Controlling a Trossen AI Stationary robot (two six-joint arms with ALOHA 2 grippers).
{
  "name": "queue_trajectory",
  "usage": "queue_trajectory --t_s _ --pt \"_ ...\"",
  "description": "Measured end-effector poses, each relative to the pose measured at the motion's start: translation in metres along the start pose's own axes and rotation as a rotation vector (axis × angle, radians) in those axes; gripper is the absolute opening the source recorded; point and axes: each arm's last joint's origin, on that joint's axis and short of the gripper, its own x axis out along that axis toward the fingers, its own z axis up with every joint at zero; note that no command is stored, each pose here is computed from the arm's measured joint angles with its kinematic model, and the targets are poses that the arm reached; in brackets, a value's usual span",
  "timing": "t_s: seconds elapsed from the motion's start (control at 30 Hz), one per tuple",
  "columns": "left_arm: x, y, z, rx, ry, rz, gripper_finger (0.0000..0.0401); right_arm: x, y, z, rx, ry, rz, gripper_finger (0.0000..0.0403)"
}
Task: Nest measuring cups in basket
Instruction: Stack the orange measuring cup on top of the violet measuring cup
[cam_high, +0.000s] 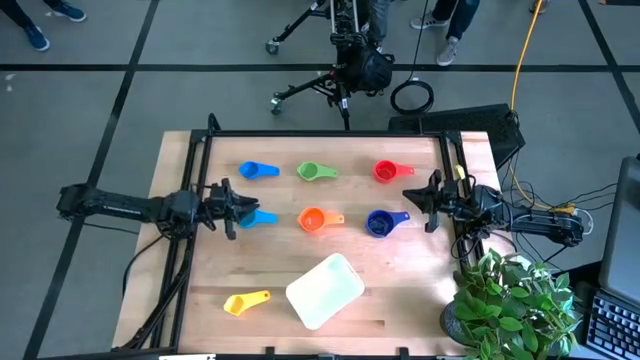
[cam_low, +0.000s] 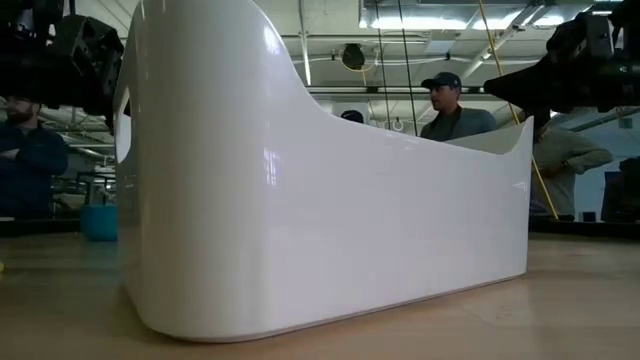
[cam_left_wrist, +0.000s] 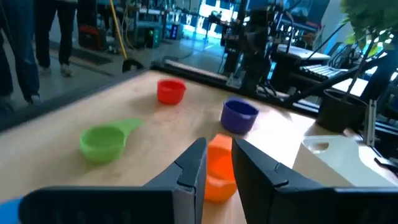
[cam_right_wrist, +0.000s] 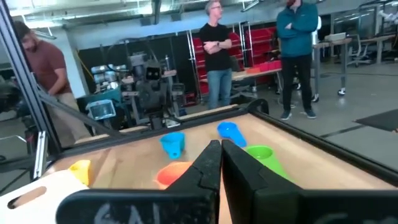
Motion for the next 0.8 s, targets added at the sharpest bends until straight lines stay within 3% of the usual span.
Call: queue_trajectory --t_s 0.27,0.53,0.67,0.8 --pt "0.012 -0.009 0.039 0.096 0.066 0.050 0.0083 0.004 0.000 -0.005 -0.014 0.064 -0.011 0.0047" --pt "0.056 -0.019 0.081 0.154 0.299 0.144 0.0175 0.005 0.000 -0.006 -0.014 0.085 -0.014 0.0105" --pt "0.087 -0.015 0.083 0.131 0.436 0.223 0.0215 0.005 0.000 -0.006 -0.013 0.085 -0.014 0.0111" --pt "0.117 -0.008 0.070 0.072 0.556 0.205 0.0226 0.005 0.000 -0.006 -0.013 0.085 -0.014 0.0111"
